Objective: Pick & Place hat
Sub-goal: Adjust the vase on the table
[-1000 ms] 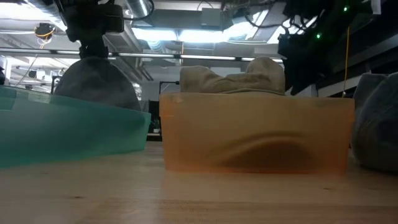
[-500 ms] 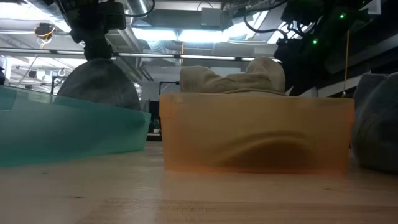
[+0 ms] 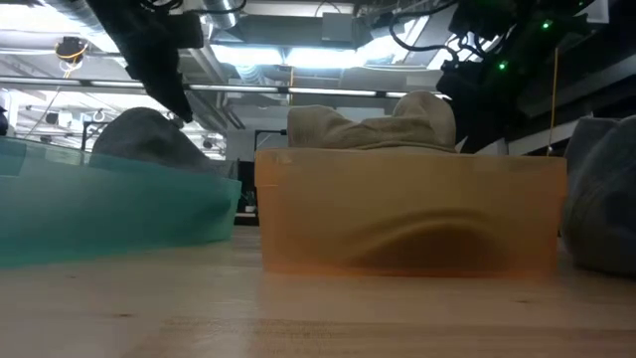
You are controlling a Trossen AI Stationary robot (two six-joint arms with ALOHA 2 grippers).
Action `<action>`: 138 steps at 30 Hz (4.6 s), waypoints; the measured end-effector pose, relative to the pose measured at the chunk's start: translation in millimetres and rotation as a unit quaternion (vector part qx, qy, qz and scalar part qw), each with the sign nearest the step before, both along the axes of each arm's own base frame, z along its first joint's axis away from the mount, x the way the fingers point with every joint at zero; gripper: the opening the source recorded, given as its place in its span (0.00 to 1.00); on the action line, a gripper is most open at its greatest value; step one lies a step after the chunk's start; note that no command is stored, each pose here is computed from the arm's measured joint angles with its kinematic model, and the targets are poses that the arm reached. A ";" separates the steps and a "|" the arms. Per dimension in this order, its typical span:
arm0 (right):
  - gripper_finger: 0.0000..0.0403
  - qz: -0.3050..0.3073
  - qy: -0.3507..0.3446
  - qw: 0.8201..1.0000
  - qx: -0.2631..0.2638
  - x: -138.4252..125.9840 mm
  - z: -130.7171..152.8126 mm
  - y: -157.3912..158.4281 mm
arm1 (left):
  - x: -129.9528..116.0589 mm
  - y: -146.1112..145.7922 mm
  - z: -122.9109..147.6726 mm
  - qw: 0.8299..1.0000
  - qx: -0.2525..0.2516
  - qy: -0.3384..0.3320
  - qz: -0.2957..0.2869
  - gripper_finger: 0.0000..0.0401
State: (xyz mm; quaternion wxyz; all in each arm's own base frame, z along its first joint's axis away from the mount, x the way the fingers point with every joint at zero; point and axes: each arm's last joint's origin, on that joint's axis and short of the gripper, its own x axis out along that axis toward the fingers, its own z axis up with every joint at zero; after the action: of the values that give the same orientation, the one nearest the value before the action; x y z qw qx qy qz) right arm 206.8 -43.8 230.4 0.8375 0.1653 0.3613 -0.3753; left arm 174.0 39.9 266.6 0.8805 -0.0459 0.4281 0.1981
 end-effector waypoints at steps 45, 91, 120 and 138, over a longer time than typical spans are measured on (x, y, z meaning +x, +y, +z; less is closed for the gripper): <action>0.01 0.036 0.205 0.917 0.341 14.3 -102.7 -39.9 | 26.8 9.4 38.5 0.968 0.120 -0.219 0.037 0.65; 0.04 0.035 -0.161 0.983 -0.084 35.4 7.7 -83.1 | 26.8 9.3 38.6 0.968 0.120 -0.220 0.036 0.65; 0.01 0.009 -0.039 0.999 0.023 105.8 2.0 -183.9 | 26.8 9.4 38.5 0.968 0.119 -0.220 0.037 0.65; 0.01 0.046 -0.115 0.990 0.064 121.2 -13.1 -193.3 | 26.9 9.4 38.4 0.968 0.118 -0.220 0.036 0.65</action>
State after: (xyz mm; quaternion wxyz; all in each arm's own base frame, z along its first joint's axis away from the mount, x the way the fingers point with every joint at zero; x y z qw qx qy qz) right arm 328.0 -237.1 217.3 0.8777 0.2441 0.2929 -0.2903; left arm 200.9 49.3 305.0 0.9444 0.0007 0.1959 0.2641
